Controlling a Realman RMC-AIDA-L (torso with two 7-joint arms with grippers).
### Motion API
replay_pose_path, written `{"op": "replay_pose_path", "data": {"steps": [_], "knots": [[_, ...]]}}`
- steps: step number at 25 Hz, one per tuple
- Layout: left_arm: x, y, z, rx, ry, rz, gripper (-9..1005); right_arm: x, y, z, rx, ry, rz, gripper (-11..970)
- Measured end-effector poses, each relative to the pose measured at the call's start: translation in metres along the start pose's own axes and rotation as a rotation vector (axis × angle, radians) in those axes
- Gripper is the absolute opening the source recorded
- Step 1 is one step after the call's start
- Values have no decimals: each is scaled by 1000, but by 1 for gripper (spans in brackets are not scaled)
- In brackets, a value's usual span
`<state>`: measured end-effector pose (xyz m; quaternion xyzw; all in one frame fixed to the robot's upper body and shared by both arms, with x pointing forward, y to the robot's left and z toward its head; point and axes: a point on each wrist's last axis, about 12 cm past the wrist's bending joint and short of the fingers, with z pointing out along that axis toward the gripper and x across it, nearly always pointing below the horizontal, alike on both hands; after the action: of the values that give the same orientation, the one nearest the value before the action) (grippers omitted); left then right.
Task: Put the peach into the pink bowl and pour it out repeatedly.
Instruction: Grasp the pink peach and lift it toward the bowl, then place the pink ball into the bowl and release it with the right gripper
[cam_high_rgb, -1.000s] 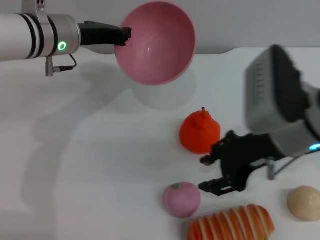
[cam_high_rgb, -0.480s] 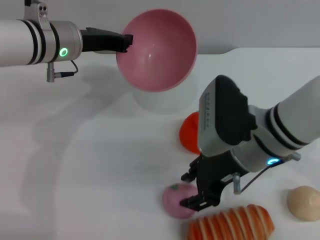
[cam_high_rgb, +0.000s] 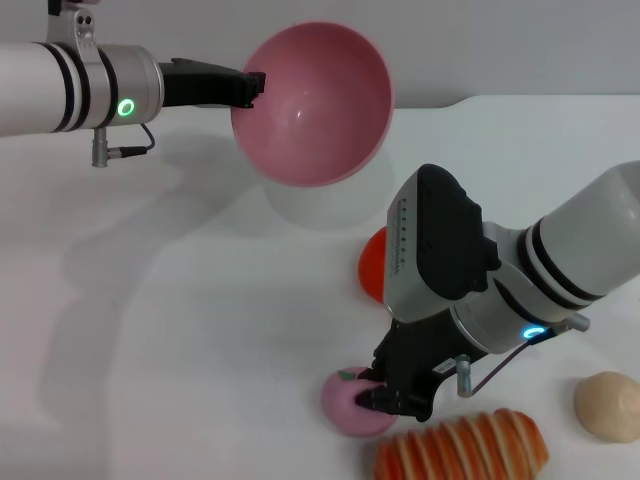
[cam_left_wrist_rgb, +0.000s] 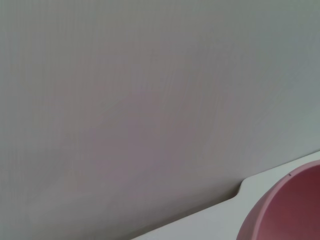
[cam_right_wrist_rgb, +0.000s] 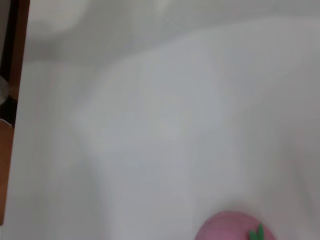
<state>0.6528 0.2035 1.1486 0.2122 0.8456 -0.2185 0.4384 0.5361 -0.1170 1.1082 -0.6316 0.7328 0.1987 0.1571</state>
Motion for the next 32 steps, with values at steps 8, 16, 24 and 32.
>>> {"op": "replay_pose_path", "data": {"steps": [8, 16, 24, 32], "knots": [[2, 1, -1, 2, 5, -2, 45, -7, 2, -13, 36, -43, -13, 74], [7, 2, -2, 3, 20, -9, 46, -26, 6, -102, 277, -263, -73, 36], [13, -5, 2, 23, 49, 6, 46, -51, 16, -163, 451, -473, -166, 40], [23, -6, -1, 29, 174, 3, 46, -51, -14, -141, 496, -514, -107, 43]]}}
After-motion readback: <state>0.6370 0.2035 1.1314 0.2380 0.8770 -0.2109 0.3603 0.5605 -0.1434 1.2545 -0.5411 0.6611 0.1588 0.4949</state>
